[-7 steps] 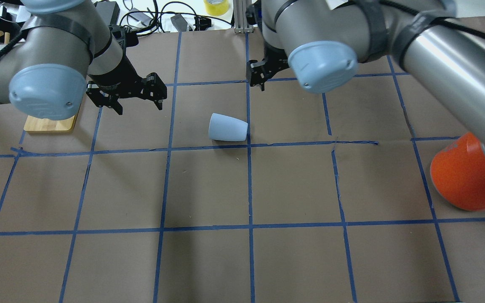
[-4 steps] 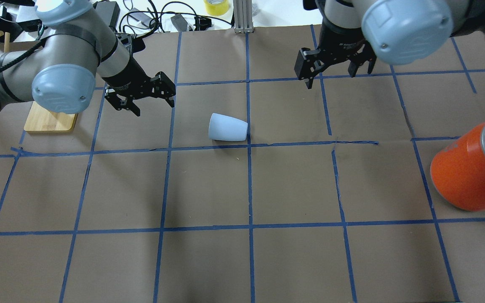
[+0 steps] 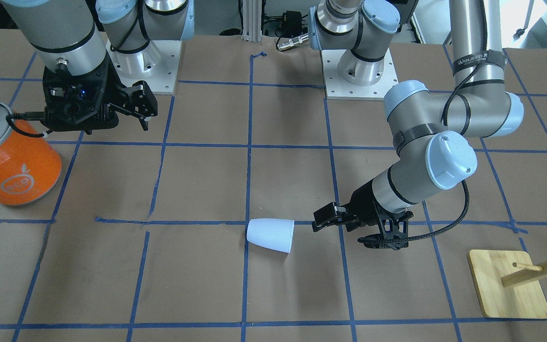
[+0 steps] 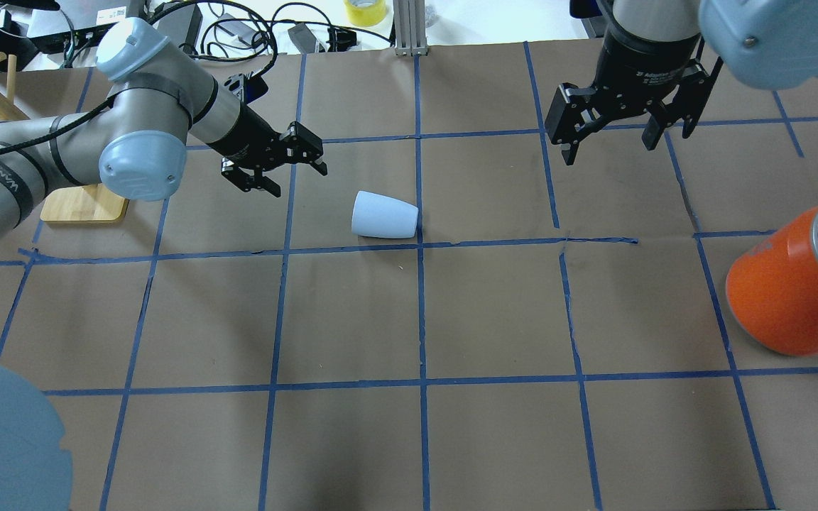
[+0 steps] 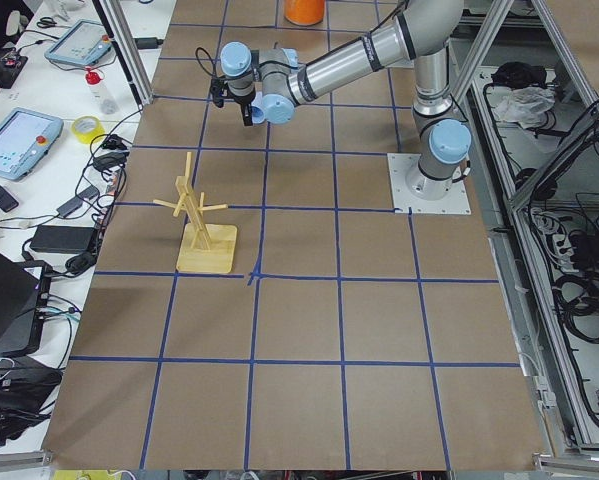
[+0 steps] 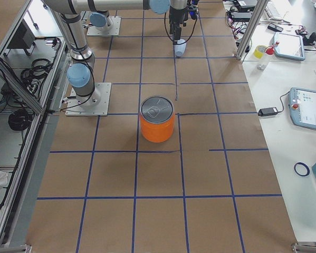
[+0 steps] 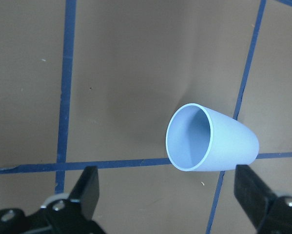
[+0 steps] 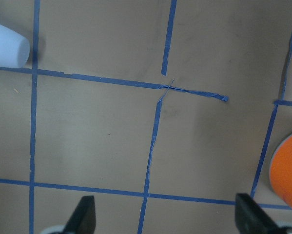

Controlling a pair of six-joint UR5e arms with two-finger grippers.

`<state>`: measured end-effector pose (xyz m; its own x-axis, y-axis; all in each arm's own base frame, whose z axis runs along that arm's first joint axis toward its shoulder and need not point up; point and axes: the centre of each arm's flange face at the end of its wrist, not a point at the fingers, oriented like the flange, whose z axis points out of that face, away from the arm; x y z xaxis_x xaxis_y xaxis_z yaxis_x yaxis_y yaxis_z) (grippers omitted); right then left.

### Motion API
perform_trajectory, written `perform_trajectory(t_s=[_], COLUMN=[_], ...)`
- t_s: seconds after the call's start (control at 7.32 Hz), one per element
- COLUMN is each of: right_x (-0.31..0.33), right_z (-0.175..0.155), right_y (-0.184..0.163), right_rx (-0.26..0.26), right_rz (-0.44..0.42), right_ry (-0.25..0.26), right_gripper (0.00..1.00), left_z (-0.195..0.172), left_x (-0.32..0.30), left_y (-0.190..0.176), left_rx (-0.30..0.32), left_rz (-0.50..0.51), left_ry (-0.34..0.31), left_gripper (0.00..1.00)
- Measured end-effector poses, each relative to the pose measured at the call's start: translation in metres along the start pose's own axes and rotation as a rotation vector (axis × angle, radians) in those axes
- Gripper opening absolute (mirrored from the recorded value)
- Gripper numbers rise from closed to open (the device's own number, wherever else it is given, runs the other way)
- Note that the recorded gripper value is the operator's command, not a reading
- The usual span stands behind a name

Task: Flip cup
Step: 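Move the left gripper toward the lying cup while the right arm withdraws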

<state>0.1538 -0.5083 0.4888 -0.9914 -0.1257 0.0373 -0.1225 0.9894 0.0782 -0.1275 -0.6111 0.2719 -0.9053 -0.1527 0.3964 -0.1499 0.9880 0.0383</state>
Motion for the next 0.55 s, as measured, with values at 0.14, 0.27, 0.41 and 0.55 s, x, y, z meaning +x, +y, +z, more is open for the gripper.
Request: perform_trajectory(t_s=[0.14,0.27,0.41,0.55], right_x=[0.002,0.002,0.0,0.0], right_z=[-0.006,-0.008,-0.008,-0.009], right_y=[0.013,0.024,0.028,0.026], right_rx=[-0.01,-0.011,0.004,0.045], right_rz=[0.035,0.077,0.097,0.103], right_ry=[-0.001,-0.003,-0.006,-0.01], right_gripper=[1.0,1.0,1.0,0.99], left_z=[0.005,0.011,0.022,0.035], left_x=[-0.002,-0.003,-0.003,-0.002], left_y=[-0.002,-0.006,-0.011,-0.014], left_rx=[0.002,0.007,0.001,-0.016], left_rz=[0.0,0.003,0.005,0.002], left_ry=[0.002,0.015,0.063,0.123], left_gripper=[1.0,1.0,1.0,1.0])
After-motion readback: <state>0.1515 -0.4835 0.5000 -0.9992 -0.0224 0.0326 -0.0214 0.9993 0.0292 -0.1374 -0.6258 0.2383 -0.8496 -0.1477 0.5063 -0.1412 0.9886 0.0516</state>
